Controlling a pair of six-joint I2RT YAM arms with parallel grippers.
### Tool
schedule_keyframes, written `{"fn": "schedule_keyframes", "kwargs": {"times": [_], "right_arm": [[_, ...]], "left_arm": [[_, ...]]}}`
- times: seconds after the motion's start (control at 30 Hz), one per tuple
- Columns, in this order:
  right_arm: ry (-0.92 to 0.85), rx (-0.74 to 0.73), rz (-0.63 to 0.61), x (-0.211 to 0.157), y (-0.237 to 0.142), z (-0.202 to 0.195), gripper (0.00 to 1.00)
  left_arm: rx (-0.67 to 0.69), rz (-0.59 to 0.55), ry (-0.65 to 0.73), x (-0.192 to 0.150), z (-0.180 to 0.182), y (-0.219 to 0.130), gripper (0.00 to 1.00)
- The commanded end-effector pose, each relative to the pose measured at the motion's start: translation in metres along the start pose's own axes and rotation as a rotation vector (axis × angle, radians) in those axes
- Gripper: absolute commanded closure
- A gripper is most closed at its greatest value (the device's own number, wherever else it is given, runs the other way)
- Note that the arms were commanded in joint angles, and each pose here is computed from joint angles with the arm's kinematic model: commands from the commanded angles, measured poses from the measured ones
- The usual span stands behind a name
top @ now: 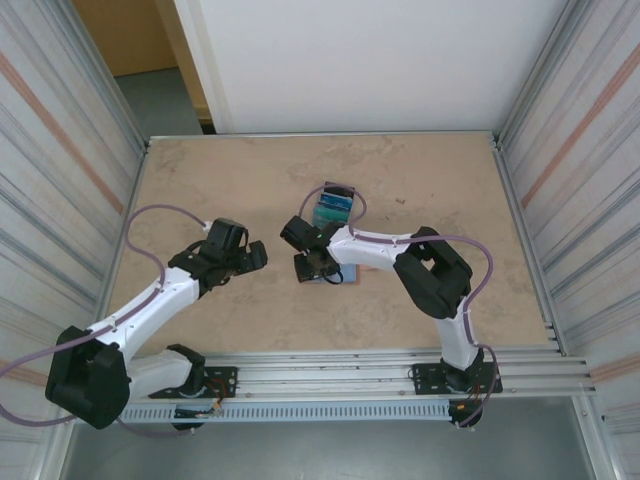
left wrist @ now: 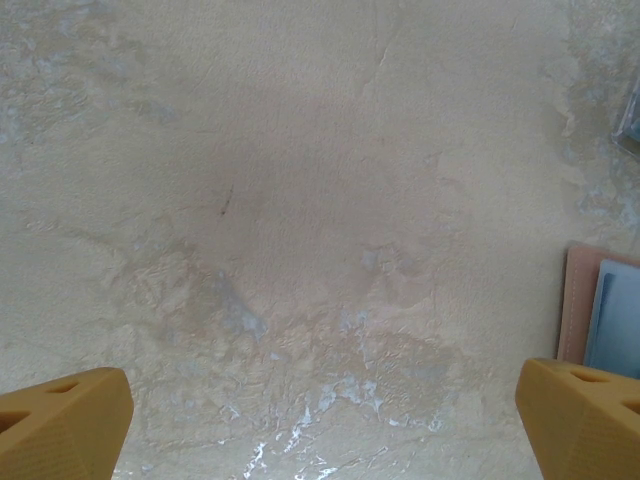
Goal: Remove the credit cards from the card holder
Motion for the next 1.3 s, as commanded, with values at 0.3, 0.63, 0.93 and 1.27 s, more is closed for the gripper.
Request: {"fn": "schedule_keyframes", "kwargs": {"times": [0.3,0.63,0.93,1.27], "right_arm": [[-0.019,-0.005,0.01,-0.01,-0.011,-0.015,0.86],[-0.004,-0.177,-0.036,-0.015,-0.03,-0.036,0.7],[0.009,-0.24,-0.04,-0.014,-0.031,-0.052,0.72],[0.049,-0.199,-0.059,-0.013,-0.031,-0.064,0.84]], "left_arm": [[-0.055,0.002,-0.024,0.002,-0.005,-0.003,0.01],[-0.066,-0.022,0.002,0.0,-0.014,-0.007,0.01],[-0.068,-0.022,0.025,0.0,-0.024,-0.005,0.01],[-0.066,-0.015,0.049,-0.005,-0.033,-0.001,0.01]]}}
Point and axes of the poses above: each hand's point on the last joint's axis, 136 mm out from that joint toward the fingers, its own y axis out along the fingers, its own z axis along the line the jaws close on, x = y × z, the point moved 8 cm from there along -y, back along the fingers, and after that the axes turned 14 degrees about -y, right-handed, at the moved point
